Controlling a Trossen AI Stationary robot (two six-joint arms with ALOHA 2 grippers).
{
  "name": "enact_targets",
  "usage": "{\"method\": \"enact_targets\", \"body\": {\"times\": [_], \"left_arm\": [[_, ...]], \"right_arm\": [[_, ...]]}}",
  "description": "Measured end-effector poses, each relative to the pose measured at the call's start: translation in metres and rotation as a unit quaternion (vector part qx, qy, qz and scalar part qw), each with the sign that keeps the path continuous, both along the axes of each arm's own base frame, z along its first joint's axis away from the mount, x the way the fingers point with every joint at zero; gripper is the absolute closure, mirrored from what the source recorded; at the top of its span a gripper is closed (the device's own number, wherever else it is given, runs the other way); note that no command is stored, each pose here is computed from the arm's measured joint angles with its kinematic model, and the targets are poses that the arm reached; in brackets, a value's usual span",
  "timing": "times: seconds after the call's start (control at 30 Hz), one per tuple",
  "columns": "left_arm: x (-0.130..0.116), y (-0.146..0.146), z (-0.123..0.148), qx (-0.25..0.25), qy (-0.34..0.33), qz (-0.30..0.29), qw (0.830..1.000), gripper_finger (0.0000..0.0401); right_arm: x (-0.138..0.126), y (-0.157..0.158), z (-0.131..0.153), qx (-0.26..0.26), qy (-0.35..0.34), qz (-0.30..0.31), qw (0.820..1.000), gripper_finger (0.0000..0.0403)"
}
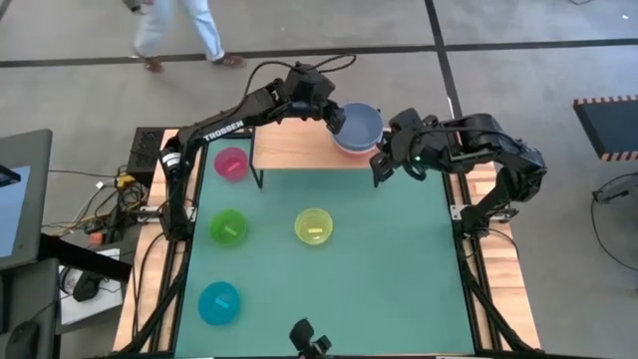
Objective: Place and stack bowls onto a shelf
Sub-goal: Put the yellow bowl on the shelf
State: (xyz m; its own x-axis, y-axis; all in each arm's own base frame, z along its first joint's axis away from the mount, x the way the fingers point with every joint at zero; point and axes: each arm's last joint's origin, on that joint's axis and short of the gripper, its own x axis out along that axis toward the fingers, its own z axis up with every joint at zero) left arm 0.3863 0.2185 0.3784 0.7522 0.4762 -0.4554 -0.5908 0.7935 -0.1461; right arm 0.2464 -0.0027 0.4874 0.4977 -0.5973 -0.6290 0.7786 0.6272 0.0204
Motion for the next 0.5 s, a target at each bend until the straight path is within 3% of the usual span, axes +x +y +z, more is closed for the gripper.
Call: {"method": "enact_targets", "body": {"times": [0.2,0.37,0.5], "left_arm": [[-0.026,-0.018,0.038,-0.005,-0.04,-0.002,0.999,0.0185],[-0.056,-0.047,0.057,0.011,0.021,0.02,1.0,0.0182],[-0.082,-0.075,0.059,0.022,0.043,0.035,0.998,0.0193]], "right_arm": [[0.008,0.0,-0.016,0.0,0.034,-0.002,0.999,0.0253],[0.025,-0.007,-0.049,0.077,0.086,0.038,0.993,0.0253],[0.051,-0.005,-0.083,0.114,0.082,0.082,0.987,0.0253]]}}
